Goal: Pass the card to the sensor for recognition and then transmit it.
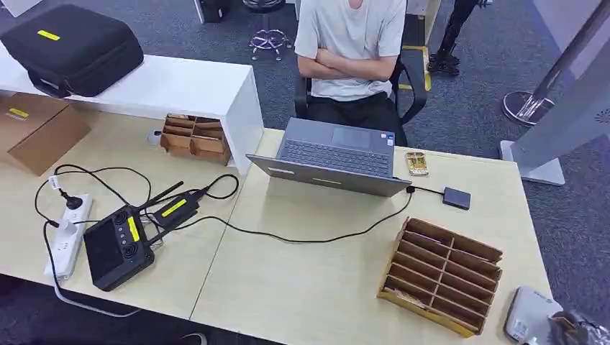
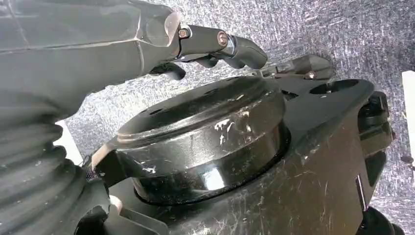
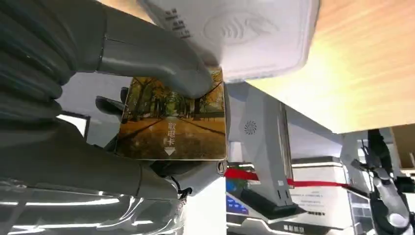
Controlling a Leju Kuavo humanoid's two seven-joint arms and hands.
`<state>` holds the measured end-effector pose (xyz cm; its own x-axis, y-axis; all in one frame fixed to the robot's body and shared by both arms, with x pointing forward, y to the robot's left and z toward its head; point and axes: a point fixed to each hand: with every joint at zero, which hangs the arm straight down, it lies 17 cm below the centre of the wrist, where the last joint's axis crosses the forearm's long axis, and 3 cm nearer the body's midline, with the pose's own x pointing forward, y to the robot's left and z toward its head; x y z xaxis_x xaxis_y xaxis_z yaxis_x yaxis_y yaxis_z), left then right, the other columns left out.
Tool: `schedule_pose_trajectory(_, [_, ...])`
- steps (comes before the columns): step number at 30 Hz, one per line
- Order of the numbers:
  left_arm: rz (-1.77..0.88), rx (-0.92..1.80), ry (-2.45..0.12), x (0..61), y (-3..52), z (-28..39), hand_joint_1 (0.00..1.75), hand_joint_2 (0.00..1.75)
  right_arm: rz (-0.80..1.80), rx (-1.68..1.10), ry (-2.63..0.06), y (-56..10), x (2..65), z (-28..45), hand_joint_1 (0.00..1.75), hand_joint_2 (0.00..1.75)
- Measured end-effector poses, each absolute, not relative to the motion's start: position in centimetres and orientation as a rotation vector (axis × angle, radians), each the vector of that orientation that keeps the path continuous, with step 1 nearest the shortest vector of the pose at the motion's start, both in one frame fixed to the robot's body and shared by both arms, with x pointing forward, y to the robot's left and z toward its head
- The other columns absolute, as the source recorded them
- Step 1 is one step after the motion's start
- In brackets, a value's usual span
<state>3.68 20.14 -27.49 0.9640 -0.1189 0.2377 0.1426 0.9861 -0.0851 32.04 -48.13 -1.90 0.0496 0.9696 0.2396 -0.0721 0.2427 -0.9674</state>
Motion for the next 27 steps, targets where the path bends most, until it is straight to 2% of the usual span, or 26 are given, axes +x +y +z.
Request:
schedule_pose_trajectory(11, [-0.132, -0.099, -0.233, 3.7, 20.2, -27.5, 0.00, 1.75, 1.022, -0.958, -1.172, -48.5, 30.7, -4.3, 1.75, 1.75])
schedule_pose_trajectory(27, [-0.133, -0.098, -0.230, 3.7, 20.3, -27.5, 0.00, 1.75, 1.034, -0.964, -1.192, -48.1, 32.1, -3.6, 1.75, 1.75])
